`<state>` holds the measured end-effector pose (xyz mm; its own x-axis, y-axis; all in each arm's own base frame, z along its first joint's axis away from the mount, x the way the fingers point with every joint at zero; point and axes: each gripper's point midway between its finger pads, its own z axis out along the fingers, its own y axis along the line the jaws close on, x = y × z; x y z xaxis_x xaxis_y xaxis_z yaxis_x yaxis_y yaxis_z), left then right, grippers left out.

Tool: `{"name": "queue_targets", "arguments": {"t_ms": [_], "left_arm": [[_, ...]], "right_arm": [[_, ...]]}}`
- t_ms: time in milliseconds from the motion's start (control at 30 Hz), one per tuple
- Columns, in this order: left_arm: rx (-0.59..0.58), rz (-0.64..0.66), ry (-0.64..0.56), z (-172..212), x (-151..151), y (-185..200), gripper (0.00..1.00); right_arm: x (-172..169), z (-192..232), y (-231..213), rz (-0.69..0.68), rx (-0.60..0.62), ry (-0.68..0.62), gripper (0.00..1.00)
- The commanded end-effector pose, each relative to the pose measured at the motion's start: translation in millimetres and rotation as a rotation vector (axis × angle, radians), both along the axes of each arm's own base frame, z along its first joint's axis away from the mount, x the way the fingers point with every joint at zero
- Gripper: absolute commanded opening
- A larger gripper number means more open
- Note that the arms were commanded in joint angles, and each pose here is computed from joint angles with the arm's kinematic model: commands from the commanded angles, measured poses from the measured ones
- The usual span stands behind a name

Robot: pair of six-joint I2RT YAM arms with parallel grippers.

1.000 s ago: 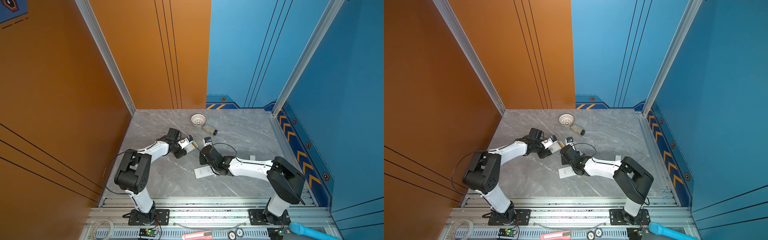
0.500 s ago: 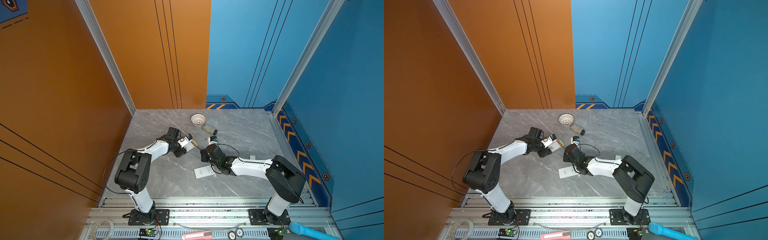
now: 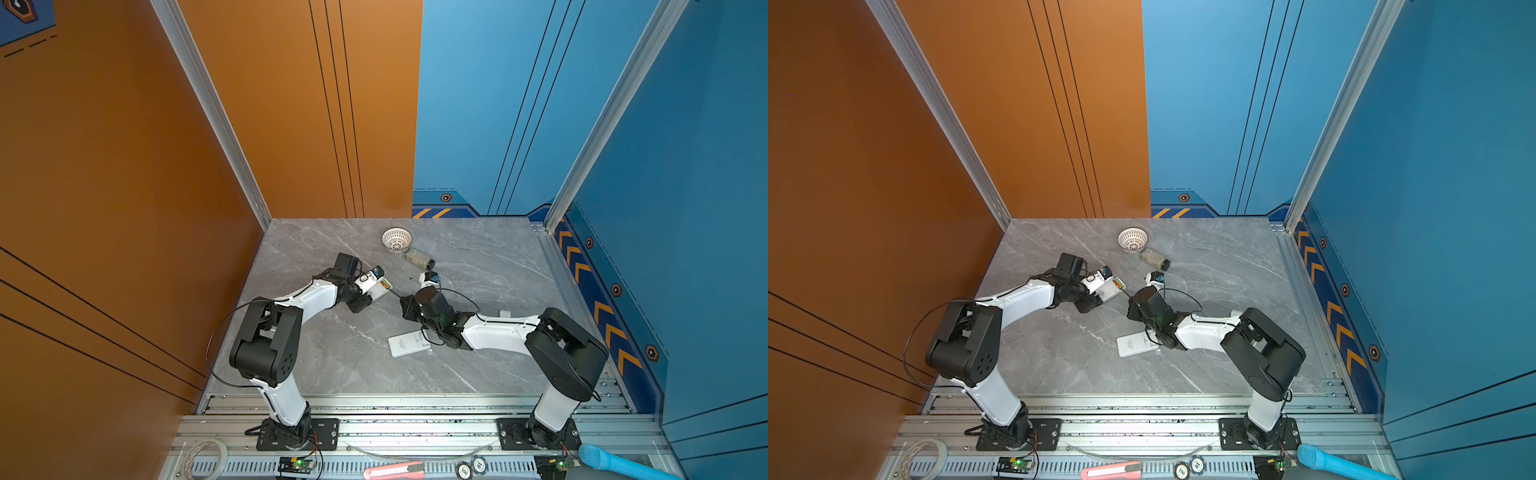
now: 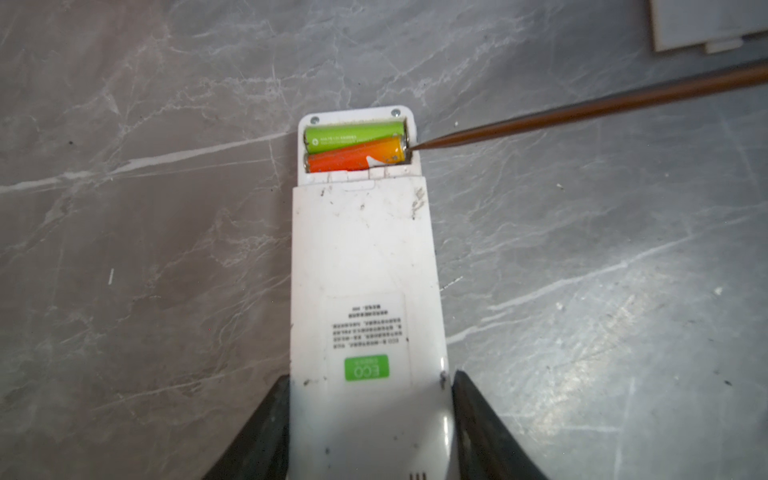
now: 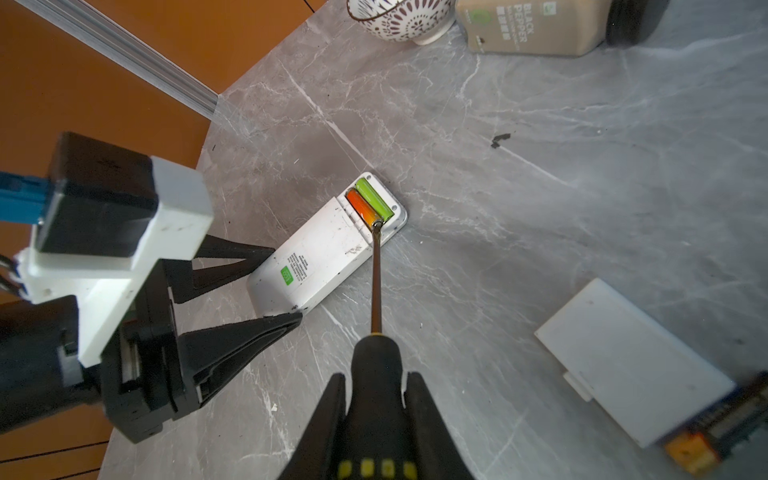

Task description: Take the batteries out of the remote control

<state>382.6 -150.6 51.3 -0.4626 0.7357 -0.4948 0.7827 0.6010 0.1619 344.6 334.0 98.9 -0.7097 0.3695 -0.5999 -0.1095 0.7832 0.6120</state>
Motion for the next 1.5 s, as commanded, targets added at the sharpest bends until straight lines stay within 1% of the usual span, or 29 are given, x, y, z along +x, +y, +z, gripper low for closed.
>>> {"name": "queue_targets", "arguments": {"t_ms": [0,200,400,767,900,967,1100,1233,1467], "left_arm": [[-0.19,-0.31,0.367,-21.4,-107.7,-56.3,0.0],[-0.182,-0.303,0.375,-23.7,-108.3,-55.4,0.0],[-0.162,-0.291,0.374,-26.4,-105.3,-54.0,0.0],[-0.118,-0.255,0.389,-36.1,-101.9,-50.2,0.0],[-0.108,-0.243,0.396,-39.2,-101.7,-48.5,0.0],[-0.112,-0.24,0.369,-32.4,-91.1,-52.0,0.0],[-0.101,-0.231,0.373,-34.8,-90.1,-51.5,0.0],[-0.1,-0.232,0.373,-35.0,-90.2,-51.8,0.0],[-0.094,-0.231,0.374,-36.2,-90.5,-52.0,0.0]], "right_arm": [[23.6,48.2,22.3,0.002,0.219,-0.125,0.0],[25.7,53.1,21.1,-0.007,0.283,-0.12,0.0],[26.8,57.9,23.1,0.0,0.321,-0.113,0.0],[26.6,66.3,29.7,0.028,0.355,-0.103,0.0],[26.1,63.4,30.6,0.033,0.353,-0.085,0.0],[25.3,63.6,30.6,0.031,0.364,-0.078,0.0],[23.3,67.0,36.2,0.052,0.377,-0.067,0.0],[23.1,67.8,34.9,0.046,0.386,-0.069,0.0],[27.4,81.3,40.3,0.058,0.416,-0.091,0.0]]}}
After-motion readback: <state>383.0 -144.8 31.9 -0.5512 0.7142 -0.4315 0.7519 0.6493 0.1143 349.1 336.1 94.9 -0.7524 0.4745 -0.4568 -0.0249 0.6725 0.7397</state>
